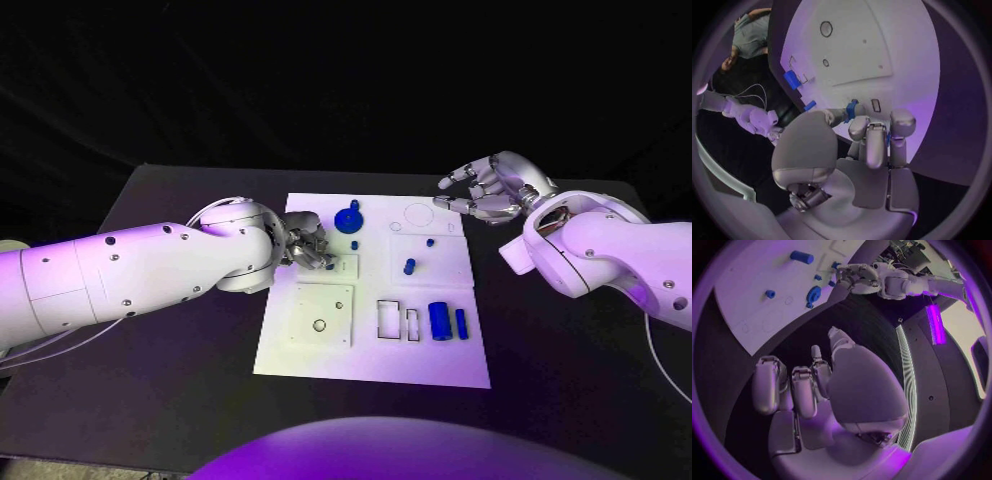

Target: Assemble the parts on the task board

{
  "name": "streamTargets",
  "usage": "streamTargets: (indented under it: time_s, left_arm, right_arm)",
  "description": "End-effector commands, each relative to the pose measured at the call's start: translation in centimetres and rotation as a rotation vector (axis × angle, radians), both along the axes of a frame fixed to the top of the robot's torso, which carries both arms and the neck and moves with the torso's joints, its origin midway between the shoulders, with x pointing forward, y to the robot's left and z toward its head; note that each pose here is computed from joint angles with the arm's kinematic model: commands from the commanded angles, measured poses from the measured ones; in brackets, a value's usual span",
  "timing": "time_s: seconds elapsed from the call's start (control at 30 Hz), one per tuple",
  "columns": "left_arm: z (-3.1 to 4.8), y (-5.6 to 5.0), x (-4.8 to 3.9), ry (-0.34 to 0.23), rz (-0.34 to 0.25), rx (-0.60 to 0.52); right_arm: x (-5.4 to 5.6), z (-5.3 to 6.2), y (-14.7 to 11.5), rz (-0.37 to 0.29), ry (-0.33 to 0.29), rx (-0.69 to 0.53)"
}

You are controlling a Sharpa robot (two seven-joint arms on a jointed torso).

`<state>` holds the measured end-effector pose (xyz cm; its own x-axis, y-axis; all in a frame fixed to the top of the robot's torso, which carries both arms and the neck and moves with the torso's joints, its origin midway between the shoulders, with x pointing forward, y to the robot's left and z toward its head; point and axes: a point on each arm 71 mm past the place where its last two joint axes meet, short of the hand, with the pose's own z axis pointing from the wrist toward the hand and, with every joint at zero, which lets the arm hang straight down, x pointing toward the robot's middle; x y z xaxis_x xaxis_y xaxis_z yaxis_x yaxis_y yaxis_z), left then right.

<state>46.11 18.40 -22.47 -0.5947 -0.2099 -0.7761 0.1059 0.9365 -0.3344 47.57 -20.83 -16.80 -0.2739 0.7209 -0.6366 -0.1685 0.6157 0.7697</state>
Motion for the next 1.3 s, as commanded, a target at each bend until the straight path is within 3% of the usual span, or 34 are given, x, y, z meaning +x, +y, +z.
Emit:
streamTargets:
  time_s: [0.03, 1.3]
  left_arm:
    - [-0.17, -0.04, -0.12, 0.020, -0.022, 0.026]
    - [-0.51, -0.02, 0.10, 0.063, -0.019, 0.024]
  right_arm:
    - [-0.05, -0.08, 0.11, 0.016, 0.003, -0.011]
    - [-0.04, -0.22, -0.03, 0.013, 0.011, -0.014]
